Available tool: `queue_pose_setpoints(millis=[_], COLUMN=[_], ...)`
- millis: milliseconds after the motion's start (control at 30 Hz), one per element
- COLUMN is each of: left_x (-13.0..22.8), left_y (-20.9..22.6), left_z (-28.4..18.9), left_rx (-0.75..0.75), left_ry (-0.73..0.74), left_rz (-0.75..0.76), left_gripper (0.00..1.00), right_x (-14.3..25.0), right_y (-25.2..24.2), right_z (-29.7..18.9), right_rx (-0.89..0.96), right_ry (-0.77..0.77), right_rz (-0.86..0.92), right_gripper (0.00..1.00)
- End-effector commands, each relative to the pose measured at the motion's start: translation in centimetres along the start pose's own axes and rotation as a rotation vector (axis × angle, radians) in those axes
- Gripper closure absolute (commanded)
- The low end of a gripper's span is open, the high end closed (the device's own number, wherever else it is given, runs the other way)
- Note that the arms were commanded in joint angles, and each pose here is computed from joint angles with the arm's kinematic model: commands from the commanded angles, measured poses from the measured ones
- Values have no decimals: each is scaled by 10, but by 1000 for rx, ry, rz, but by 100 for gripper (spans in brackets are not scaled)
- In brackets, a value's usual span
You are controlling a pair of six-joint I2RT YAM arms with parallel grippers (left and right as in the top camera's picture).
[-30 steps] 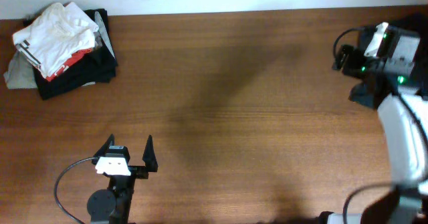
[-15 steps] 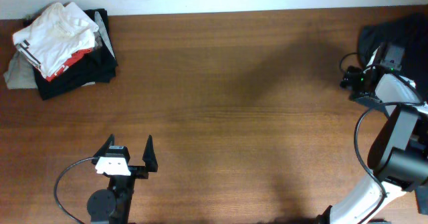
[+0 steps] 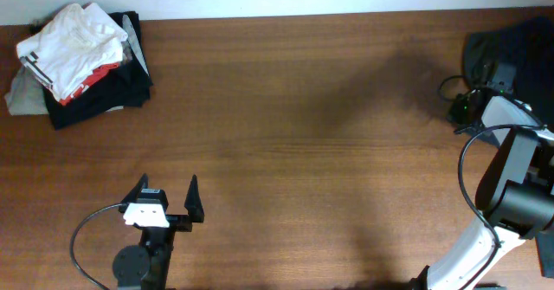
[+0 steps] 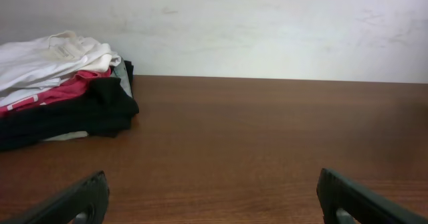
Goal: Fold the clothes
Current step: 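Reach the right gripper to the dark green shirt at the right edge, then grasp the shirt with the right gripper and drag it to table center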
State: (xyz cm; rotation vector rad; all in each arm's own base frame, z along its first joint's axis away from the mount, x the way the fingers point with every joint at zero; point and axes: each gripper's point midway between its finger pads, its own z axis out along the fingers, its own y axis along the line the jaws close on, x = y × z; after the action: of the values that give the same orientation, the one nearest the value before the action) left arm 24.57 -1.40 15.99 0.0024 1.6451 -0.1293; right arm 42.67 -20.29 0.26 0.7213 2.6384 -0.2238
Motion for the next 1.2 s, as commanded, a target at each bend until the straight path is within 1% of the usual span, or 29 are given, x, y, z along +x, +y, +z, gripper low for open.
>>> queue_pose_setpoints(millis=[0, 67, 133, 200, 267, 333, 400, 433, 500, 567, 633, 667, 700, 733, 767, 800, 867, 933, 967, 1033, 1067, 1100, 1167], left_x=[2, 2, 2, 2, 2, 2, 2, 2, 2, 2, 2, 2, 2, 2, 2, 2, 2, 2, 2, 2, 2, 2, 2], left_y=[3, 3, 3, 3, 3, 3, 3, 3, 3, 3, 3, 3, 3, 3, 3, 3, 3, 3, 3, 3, 3, 3, 3], left_z=[0, 0, 0, 0, 0, 0, 0, 0, 0, 0, 0, 0, 0, 0, 0, 0, 0, 0, 0, 0, 0, 0, 0], left_rx=[-13, -13, -13, -13, -13, -14, -13, -14, -13, -13, -13, -14, -13, -13, -14, -13, -14, -14, -13, -14, -13, -14, -13], left_ry=[1, 1, 1, 2, 2, 1, 2, 2, 2, 1, 1, 2, 1, 2, 2, 2, 2, 2, 1, 1, 2, 1, 2], left_rz=[-3, -3, -3, -3, -3, -3, -3, -3, -3, -3, -3, -3, -3, -3, -3, -3, -3, -3, -3, -3, -3, -3, -3], left_gripper=[1, 1, 1, 1, 1, 1, 1, 1, 1, 1, 1, 1, 1, 1, 1, 1, 1, 1, 1, 1, 1, 1, 1], right_x=[7, -6, -22, -30, -27, -11, 20, 52, 96, 163, 213, 247, 268, 272, 267, 254, 218, 183, 158, 107, 85, 76, 76], right_y=[5, 27, 60, 90, 130, 169, 219, 259, 302, 350, 375, 389, 397, 400, 401, 401, 391, 378, 369, 344, 325, 312, 281], right_z=[0, -25, -65, -101, -130, -142, -148, -153, -160, -171, -177, -182, -187, -189, -192, -197, -206, -216, -223, -230, -224, -216, -198], right_rx=[-24, -158, -326, -437, -501, -547, -598, -641, -689, -765, -799, -808, -789, -757, -723, -696, -640, -601, -598, -586, -569, -550, -495], right_ry=[32, -9, -72, -125, -160, -150, -105, -66, -1, 95, 156, 185, 175, 143, 102, 70, 22, -29, -58, -108, -110, -90, 1], right_rz=[7, 8, -15, -61, -141, -220, -327, -416, -495, -627, -729, -803, -859, -884, -892, -874, -807, -751, -701, -559, -482, -438, -386], right_gripper=[96, 96, 96, 96, 96, 96, 96, 96, 96, 96, 96, 91, 48, 32, 25, 10, 2, 1, 1, 1, 1, 1, 1])
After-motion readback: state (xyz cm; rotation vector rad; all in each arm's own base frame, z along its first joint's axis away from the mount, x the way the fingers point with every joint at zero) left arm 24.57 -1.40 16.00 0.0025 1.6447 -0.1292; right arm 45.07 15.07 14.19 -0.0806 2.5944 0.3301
